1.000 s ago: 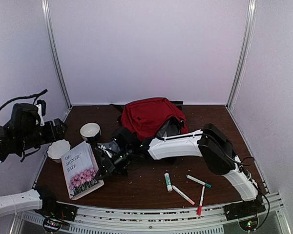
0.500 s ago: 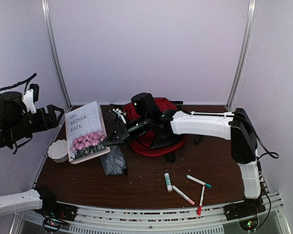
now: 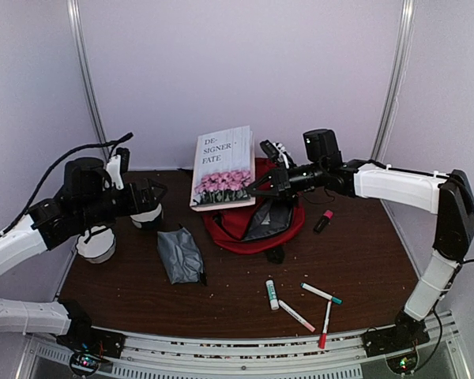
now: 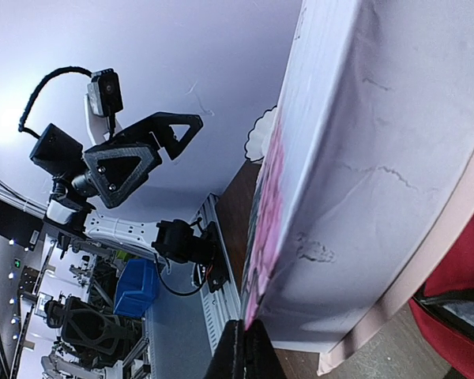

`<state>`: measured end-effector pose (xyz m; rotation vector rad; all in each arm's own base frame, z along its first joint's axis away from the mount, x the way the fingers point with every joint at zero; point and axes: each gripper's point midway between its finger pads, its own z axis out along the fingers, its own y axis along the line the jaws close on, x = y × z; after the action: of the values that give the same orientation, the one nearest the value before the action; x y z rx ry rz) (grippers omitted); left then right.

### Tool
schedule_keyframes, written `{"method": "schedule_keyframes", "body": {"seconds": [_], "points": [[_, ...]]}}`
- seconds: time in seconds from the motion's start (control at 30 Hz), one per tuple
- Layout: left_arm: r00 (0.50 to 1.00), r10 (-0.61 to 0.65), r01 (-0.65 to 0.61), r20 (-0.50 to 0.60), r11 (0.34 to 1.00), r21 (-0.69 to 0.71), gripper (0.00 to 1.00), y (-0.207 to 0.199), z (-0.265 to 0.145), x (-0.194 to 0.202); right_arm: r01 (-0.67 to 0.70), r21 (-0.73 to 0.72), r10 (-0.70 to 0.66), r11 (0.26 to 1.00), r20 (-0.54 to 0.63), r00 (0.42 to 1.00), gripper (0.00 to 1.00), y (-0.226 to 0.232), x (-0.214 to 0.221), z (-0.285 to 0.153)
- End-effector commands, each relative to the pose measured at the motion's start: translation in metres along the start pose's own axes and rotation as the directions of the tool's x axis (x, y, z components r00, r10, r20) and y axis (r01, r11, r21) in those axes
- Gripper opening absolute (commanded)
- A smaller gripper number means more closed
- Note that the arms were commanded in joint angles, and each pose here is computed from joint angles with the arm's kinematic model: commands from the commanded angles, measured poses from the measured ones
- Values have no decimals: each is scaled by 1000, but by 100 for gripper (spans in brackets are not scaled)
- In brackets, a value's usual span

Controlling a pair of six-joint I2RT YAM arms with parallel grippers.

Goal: Pack the student bag
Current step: Pass from the right arm to the left

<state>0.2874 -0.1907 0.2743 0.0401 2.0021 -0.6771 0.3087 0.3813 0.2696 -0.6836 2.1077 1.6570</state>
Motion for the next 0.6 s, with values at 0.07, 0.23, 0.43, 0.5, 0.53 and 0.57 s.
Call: {"method": "schedule_keyframes", "body": {"seconds": [0.07,0.23,0.43,0.5,0.53,0.57], "points": [[986,-117,72,118,942,328,98,-68,34,-30,154,-15,-151,988,106,983,0,20,-20,-48],[980,-171,103,106,880,464,98,-99,56,-29,149,-13,-146,989,154,977,0,12,-25,-78],[966,-252,182,57,821,542,98,-122,88,-25,151,-40,-138,988,226,964,0,17,-28,-98],[968,-251,195,34,825,531,98,-125,101,-19,146,-44,-132,988,228,965,0,17,-26,-100],[967,-254,199,29,821,536,98,-128,105,-17,148,-46,-133,988,234,963,0,17,-26,-100],[965,-260,204,26,814,544,98,-130,108,-16,148,-49,-133,988,236,963,0,18,-26,-101]]}}
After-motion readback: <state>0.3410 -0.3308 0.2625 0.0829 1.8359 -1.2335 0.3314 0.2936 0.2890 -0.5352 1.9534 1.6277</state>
